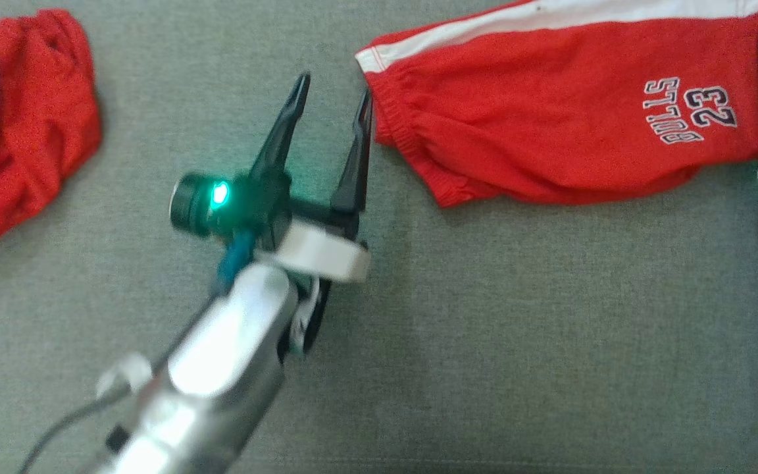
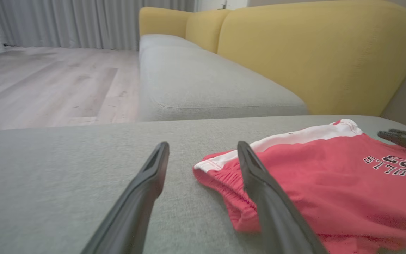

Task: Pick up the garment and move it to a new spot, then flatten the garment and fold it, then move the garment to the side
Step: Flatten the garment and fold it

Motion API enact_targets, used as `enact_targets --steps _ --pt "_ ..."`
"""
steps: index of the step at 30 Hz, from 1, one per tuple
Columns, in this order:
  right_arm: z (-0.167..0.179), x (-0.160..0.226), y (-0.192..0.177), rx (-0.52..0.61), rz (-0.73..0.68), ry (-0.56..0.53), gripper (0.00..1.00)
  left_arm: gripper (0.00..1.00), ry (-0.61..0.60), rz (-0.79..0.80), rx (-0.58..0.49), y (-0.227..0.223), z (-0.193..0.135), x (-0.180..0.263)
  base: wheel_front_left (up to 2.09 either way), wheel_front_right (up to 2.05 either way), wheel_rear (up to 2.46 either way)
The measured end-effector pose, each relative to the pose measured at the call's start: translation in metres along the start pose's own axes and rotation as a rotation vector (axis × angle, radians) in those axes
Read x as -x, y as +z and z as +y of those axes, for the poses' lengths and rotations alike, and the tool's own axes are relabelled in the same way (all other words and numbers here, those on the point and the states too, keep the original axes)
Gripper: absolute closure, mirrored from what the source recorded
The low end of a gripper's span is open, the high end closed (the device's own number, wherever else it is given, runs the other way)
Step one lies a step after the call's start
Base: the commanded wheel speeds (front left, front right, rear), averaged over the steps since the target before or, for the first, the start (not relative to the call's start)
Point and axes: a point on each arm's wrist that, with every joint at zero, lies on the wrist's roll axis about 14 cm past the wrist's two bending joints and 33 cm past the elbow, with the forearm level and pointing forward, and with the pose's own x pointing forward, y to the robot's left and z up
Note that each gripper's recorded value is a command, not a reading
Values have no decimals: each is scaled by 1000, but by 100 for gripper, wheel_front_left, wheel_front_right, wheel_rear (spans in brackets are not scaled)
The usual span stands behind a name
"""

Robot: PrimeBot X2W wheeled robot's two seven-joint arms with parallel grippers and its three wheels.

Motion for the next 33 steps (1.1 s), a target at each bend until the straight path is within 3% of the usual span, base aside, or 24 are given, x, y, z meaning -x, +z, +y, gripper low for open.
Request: enact_targets --steps 6,7,9,13,17,28,33 --pt "-2 12 -27 -126 127 -45 0 0 113 -114 -38 32 8 45 0 0 0" --pt "1 10 -26 -152 130 -44 6 0 129 -121 -39 34 10 52 0 0 0" --pt "10 6 -25 -199 146 -28 100 0 150 -132 -45 37 13 65 0 0 0" --pt "27 4 -19 -244 166 11 100 0 177 -147 -52 43 15 84 0 0 0" --pt "17 12 -9 -229 132 -16 100 0 197 -190 -68 58 19 93 0 0 0" --pt "-78 73 3 -144 118 -220 100 0 135 -224 -73 67 3 92 0 0 0" --pt "-86 80 23 -127 52 -219 100 0 102 -223 -65 66 -5 87 0 0 0"
